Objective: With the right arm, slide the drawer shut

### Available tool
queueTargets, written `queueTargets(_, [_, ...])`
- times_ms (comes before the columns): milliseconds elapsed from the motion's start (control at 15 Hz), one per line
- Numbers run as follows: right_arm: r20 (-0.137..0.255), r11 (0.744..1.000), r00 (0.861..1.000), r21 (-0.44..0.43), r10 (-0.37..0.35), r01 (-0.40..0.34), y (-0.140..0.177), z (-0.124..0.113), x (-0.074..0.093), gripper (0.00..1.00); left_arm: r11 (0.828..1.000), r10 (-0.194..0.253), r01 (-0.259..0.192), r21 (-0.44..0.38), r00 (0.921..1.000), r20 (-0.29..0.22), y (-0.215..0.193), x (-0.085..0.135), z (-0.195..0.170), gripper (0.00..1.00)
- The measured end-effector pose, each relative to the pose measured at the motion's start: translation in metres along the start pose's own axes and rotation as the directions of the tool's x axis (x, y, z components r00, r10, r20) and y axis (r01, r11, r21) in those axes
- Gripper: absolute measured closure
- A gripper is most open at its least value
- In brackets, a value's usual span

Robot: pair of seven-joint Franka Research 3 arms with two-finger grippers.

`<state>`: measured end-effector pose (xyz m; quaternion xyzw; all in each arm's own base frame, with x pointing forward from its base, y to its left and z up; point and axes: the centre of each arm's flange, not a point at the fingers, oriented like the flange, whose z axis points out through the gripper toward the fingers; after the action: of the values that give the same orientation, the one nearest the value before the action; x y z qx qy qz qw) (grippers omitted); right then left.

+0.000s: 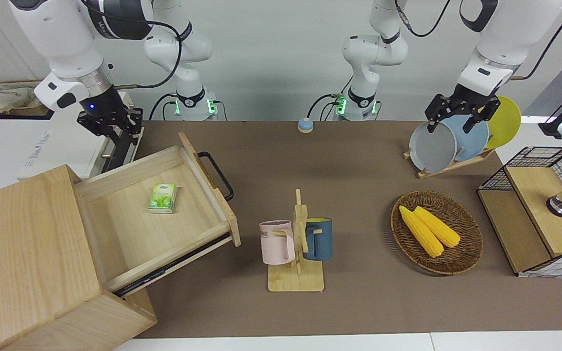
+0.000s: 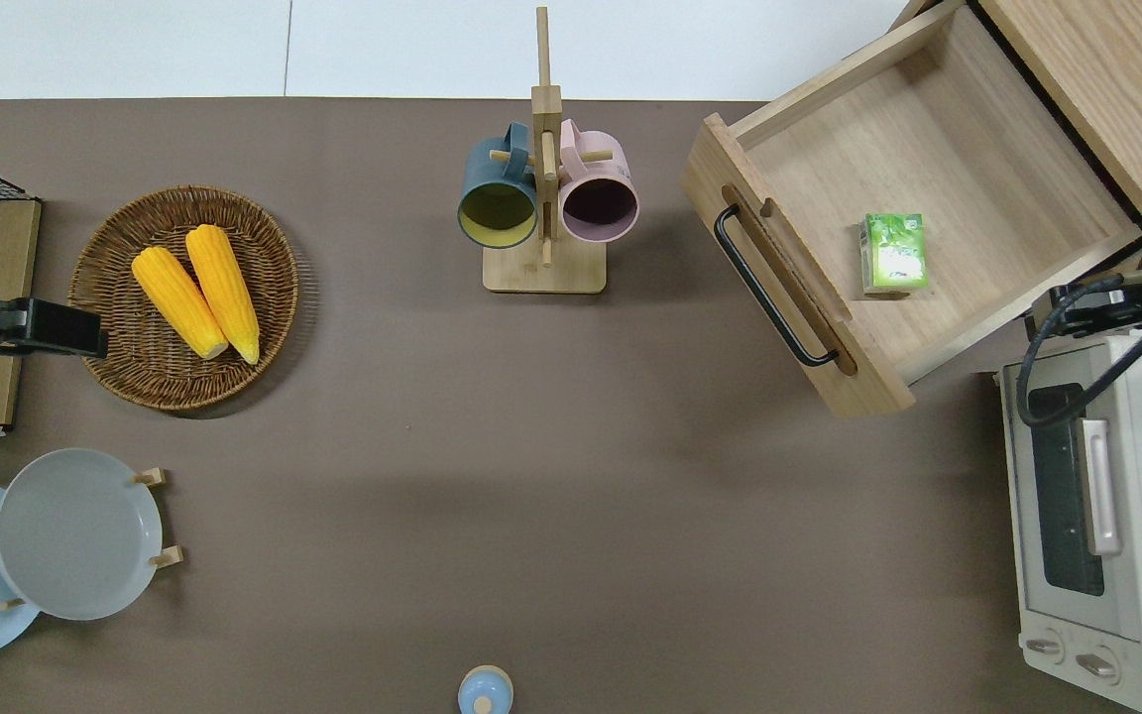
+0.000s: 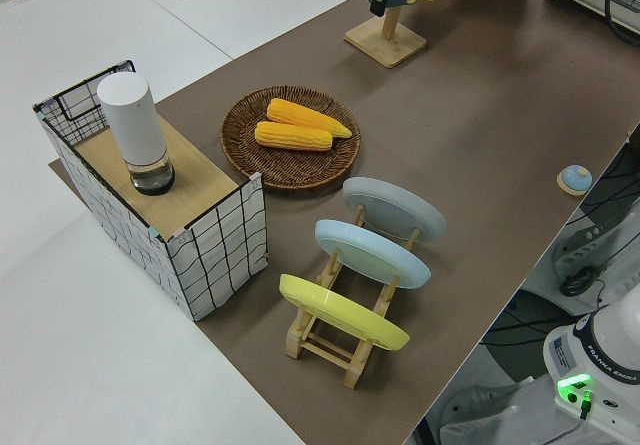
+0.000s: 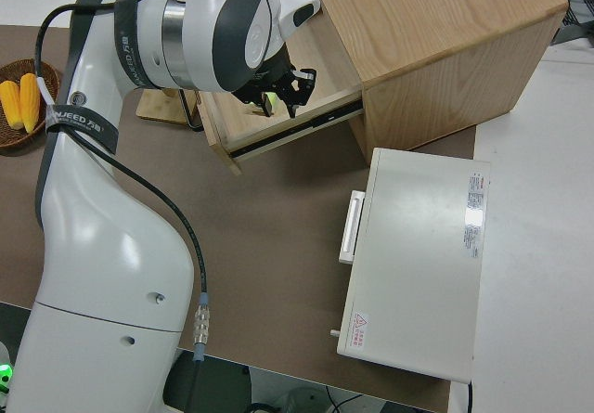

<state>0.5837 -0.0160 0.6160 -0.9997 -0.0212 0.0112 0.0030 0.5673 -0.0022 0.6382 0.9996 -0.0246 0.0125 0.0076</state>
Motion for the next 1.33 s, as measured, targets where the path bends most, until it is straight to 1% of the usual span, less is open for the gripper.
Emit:
queueTargets(200, [0.0, 1.0, 1.0, 0.0, -0.001, 0.001, 0.0, -0.002, 0.0, 0.92, 1.0, 0.0, 0.0, 0.0, 1.0, 0.0, 0.0, 0.0, 0.0, 0.0])
queueTargets(267, [0.0, 1.0, 1.0, 0.0, -0.001, 0.001, -0.001, -0.002, -0.001, 0.99, 1.0, 0.0, 0.0, 0.0, 1.0, 0.0, 0.0, 0.0, 0.0, 0.0])
queueTargets(467, [0.016, 1.0, 1.0, 0.001, -0.003, 0.003, -0.002, -0.004, -0.003, 0.99, 1.0, 0.0, 0.0, 0.0, 1.0, 0.0, 0.0, 0.0, 0.0, 0.01])
queueTargets(600, [0.02, 1.0, 1.0, 0.002, -0.006, 0.006, -0.004, -0.011, -0.005, 0.99, 1.0, 0.0, 0.0, 0.0, 1.0, 0.0, 0.0, 0.0, 0.0, 0.0])
queueTargets(667, [0.022, 1.0, 1.0, 0.002, -0.009, 0.009, -0.005, -0.016, -0.007, 0.99, 1.0, 0.0, 0.0, 0.0, 1.0, 0.0, 0.0, 0.0, 0.0, 0.0])
queueTargets(733, [0.02, 1.0, 1.0, 0.003, -0.01, 0.01, -0.009, -0.027, -0.011, 0.99, 1.0, 0.0, 0.0, 0.0, 1.0, 0.0, 0.0, 0.0, 0.0, 0.01])
queueTargets(867, [0.016, 1.0, 1.0, 0.003, 0.009, -0.009, -0.02, -0.043, -0.016, 0.99, 1.0, 0.0, 0.0, 0.0, 1.0, 0.0, 0.0, 0.0, 0.0, 0.0])
queueTargets(1000, [0.01, 0.999, 0.999, 0.002, 0.046, -0.047, -0.046, -0.054, -0.02, 0.99, 1.0, 0.0, 0.0, 0.0, 1.0, 0.0, 0.0, 0.0, 0.0, 0.01])
queueTargets(1133, [-0.003, 0.995, 0.995, 0.002, 0.098, -0.098, -0.085, -0.062, -0.023, 0.99, 1.0, 0.0, 0.0, 0.0, 1.0, 0.0, 0.0, 0.0, 0.0, 0.0])
queueTargets(1333, [-0.014, 0.982, 0.982, 0.004, 0.188, -0.188, -0.145, -0.067, -0.032, 0.99, 1.0, 0.0, 0.0, 0.0, 1.0, 0.0, 0.0, 0.0, 0.0, 0.01])
